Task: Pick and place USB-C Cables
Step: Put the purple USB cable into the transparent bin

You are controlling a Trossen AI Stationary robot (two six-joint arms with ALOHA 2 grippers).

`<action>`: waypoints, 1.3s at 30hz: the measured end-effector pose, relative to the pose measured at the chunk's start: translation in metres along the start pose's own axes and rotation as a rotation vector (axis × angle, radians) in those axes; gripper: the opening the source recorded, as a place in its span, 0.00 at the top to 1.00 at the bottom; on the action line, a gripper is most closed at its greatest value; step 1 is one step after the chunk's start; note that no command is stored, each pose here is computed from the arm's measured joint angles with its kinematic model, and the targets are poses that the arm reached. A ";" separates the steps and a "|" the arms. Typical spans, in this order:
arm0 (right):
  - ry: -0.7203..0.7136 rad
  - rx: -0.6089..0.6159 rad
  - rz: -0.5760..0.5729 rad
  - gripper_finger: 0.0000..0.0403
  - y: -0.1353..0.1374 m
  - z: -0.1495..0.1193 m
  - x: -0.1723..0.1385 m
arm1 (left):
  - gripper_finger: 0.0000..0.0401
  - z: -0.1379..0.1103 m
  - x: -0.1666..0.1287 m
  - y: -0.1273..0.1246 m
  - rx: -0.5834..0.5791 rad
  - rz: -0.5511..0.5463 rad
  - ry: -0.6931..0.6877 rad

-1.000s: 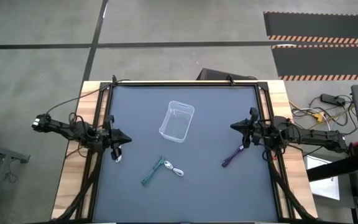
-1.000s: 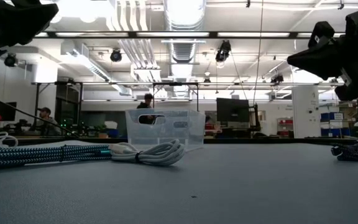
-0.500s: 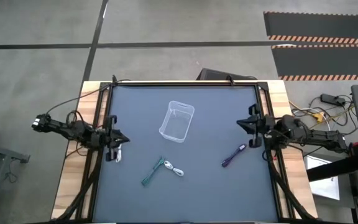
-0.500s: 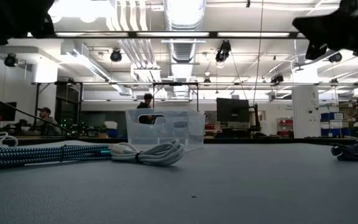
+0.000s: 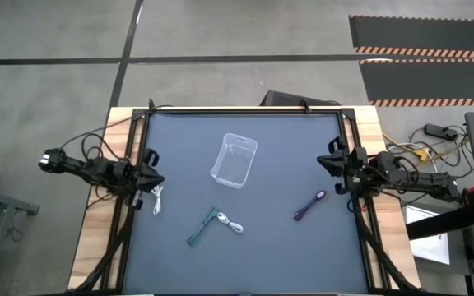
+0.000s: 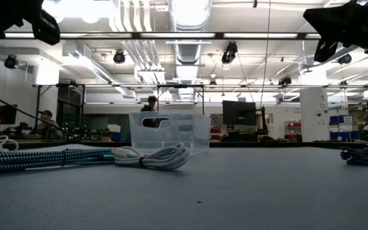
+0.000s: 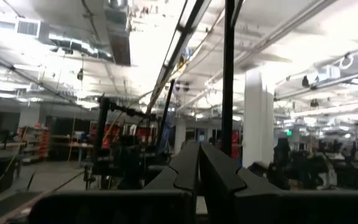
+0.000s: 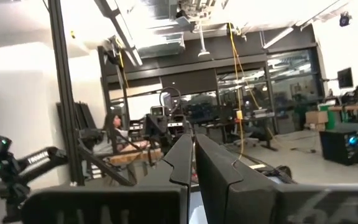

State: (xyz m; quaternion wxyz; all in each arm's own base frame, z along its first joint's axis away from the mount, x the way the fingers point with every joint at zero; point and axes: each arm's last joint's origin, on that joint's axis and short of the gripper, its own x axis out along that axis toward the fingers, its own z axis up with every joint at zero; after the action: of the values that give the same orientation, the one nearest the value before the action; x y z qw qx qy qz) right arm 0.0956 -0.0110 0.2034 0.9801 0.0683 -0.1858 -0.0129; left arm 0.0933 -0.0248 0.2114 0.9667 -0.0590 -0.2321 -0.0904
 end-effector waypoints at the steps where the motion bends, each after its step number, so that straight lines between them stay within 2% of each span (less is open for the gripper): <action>1: -0.002 0.015 0.000 0.97 0.000 0.000 0.000 | 1.00 0.001 0.001 0.000 -0.002 -0.002 -0.014; 7: -0.006 0.064 -0.007 0.97 0.000 0.001 0.000 | 1.00 0.011 0.006 0.000 0.007 0.036 -0.072; 12: -0.024 0.059 -0.051 0.97 0.000 0.013 0.004 | 1.00 0.021 0.009 0.002 0.144 0.132 -0.130; 15: 0.032 0.068 -0.109 0.97 -0.001 0.017 0.010 | 1.00 0.022 0.009 0.003 0.169 0.183 -0.149; 20: 0.259 0.094 -0.248 0.97 -0.004 0.018 0.019 | 1.00 0.020 0.009 0.004 0.128 0.212 -0.135; 26: 0.630 0.144 -0.379 0.97 -0.006 0.013 0.032 | 1.00 0.012 0.011 0.004 0.139 0.209 -0.084; 34: 1.118 0.118 -0.417 0.97 -0.001 0.008 0.042 | 1.00 0.008 0.013 0.004 0.144 0.207 -0.054; 39: 1.224 0.113 -0.372 0.97 0.008 0.004 0.055 | 1.00 0.006 0.015 0.004 0.145 0.206 -0.037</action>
State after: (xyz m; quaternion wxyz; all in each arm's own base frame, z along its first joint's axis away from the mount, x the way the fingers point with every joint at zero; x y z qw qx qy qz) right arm 0.1453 -0.0063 0.2278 0.8852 0.1458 0.4216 -0.1318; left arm 0.1044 -0.0221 0.2228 0.9681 -0.0141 -0.2486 0.0275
